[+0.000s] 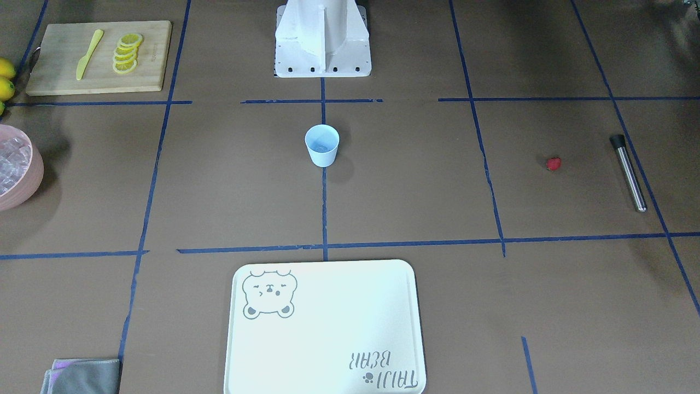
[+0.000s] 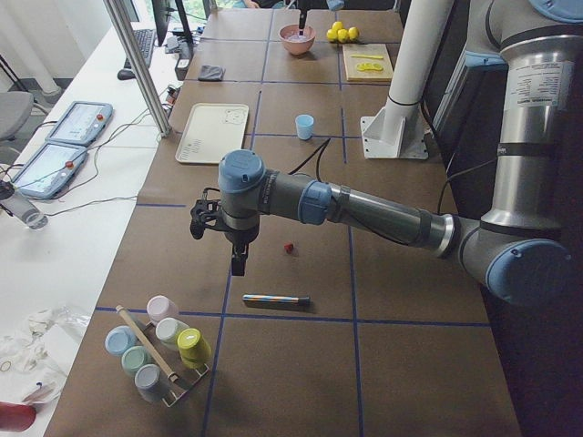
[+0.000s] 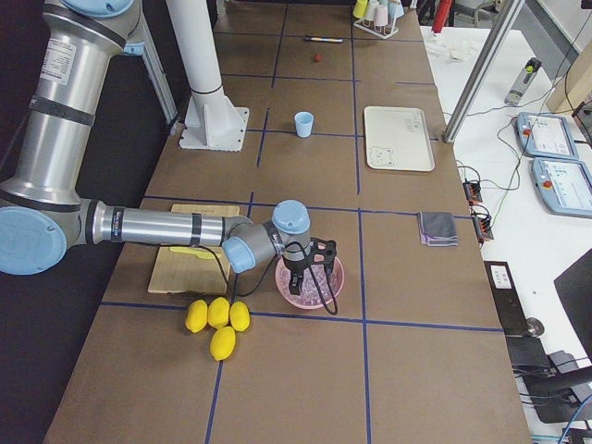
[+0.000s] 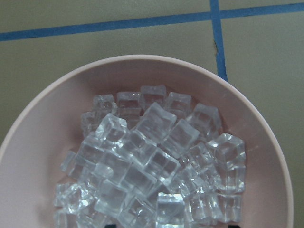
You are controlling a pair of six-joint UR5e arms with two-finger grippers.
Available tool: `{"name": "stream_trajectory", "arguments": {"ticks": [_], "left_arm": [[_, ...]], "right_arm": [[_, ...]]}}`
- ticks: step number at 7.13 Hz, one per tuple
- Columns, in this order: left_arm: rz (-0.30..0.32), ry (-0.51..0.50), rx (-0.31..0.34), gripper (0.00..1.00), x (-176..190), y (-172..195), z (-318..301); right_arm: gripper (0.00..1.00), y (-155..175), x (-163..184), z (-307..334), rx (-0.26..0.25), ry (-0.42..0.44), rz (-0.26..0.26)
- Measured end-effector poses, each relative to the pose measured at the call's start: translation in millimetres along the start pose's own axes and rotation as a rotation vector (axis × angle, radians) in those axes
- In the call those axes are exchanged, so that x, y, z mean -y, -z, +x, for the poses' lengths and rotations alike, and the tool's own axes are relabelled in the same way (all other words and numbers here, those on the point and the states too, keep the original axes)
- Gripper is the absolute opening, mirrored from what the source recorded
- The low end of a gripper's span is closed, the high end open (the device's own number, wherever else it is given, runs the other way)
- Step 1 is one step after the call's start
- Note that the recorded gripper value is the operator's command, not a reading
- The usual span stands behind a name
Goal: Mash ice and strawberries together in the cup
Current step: 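Lower the right gripper into the ice cubes in the bowl, then close the right gripper on an ice cube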
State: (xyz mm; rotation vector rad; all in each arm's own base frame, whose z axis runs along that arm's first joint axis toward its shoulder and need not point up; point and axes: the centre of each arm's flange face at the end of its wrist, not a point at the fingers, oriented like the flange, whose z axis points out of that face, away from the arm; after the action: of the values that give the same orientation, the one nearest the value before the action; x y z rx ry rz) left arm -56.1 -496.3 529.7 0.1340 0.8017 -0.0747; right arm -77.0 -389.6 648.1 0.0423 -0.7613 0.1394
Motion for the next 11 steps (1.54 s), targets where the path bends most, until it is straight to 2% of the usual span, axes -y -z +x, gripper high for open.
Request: {"name": "stream_trajectory", "arguments": {"ticks": [1, 11], "left_arm": [[0.001, -0.001, 0.0, 1.0, -0.2, 0.7, 0.7], [0.006, -0.005, -0.001, 1.0, -1.9, 3.5, 3.2]], "right_arm": [[0.69, -1.6, -0.1, 0.9, -0.002, -0.001, -0.003], [0.63, -11.2, 5.8, -3.1, -0.006, 0.005, -0.015]]}}
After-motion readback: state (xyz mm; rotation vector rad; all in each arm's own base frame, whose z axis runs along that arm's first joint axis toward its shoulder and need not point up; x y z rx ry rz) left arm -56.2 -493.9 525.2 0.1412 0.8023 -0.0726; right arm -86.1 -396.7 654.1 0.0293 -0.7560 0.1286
